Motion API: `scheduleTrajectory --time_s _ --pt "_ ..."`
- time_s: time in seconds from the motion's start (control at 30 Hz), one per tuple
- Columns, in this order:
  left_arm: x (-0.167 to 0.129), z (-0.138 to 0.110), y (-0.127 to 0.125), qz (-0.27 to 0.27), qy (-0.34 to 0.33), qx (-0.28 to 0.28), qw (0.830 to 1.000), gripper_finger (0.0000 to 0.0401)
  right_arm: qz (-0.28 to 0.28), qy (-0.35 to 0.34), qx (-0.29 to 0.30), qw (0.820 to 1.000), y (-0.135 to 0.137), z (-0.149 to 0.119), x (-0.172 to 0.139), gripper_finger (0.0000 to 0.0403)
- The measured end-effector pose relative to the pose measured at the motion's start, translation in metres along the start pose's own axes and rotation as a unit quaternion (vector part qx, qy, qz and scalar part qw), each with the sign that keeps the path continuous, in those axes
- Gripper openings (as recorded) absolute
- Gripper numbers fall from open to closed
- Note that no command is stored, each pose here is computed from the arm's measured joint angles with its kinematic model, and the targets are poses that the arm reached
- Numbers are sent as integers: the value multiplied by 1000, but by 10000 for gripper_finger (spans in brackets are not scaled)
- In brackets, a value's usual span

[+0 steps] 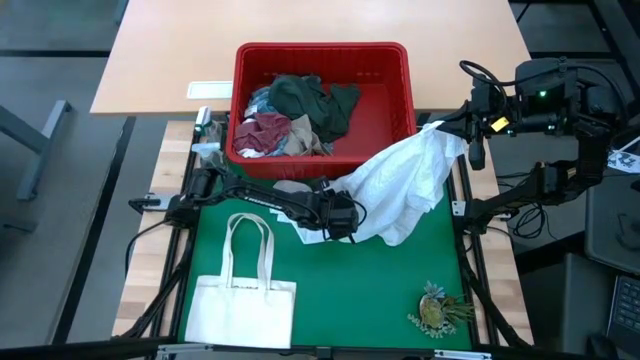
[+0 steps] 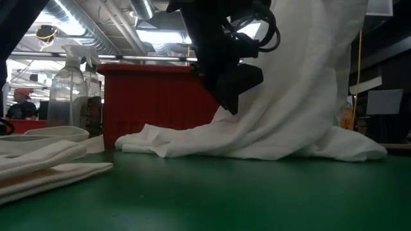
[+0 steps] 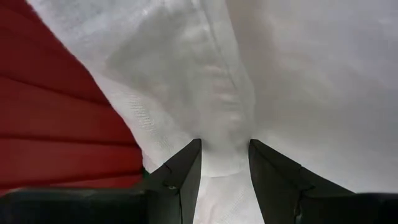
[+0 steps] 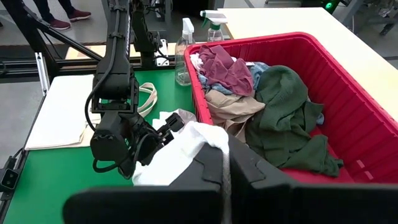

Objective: Fold Laundry from Bin
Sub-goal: Fold the white polo shirt

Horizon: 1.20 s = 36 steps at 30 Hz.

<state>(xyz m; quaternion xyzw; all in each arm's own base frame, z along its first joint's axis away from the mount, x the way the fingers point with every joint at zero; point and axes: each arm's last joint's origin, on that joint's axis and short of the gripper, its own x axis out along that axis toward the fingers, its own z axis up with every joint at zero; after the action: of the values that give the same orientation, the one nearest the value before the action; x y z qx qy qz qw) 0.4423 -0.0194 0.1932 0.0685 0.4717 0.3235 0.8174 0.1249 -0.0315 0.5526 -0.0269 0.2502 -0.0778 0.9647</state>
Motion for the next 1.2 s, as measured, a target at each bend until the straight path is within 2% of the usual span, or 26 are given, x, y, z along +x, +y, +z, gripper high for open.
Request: scheduleTrajectory --time_s 0.3,0.4,0.57,0.7,0.9,1.07,1.2 --pt "14 4 16 -21 22 -20 999 120 0 0 0 1000 0 0 0 1" --pt "16 5 19 -21 24 -23 999 90 0 0 0 1000 0 0 0 1" --pt "15 5 18 -26 25 0 999 12 0 0 0 1000 0 0 0 1" --pt "11 3 17 -37 34 17 999 3 0 0 0 1000 0 0 0 1" --pt "-20 2 29 -35 62 49 996 2 0 0 0 1000 0 0 0 1" --pt "-64 6 45 -38 71 71 994 1 4 -1 0 1000 0 0 -1 1" --pt "-104 10 64 -46 58 60 995 1 3 -2 0 1000 0 0 -1 1"
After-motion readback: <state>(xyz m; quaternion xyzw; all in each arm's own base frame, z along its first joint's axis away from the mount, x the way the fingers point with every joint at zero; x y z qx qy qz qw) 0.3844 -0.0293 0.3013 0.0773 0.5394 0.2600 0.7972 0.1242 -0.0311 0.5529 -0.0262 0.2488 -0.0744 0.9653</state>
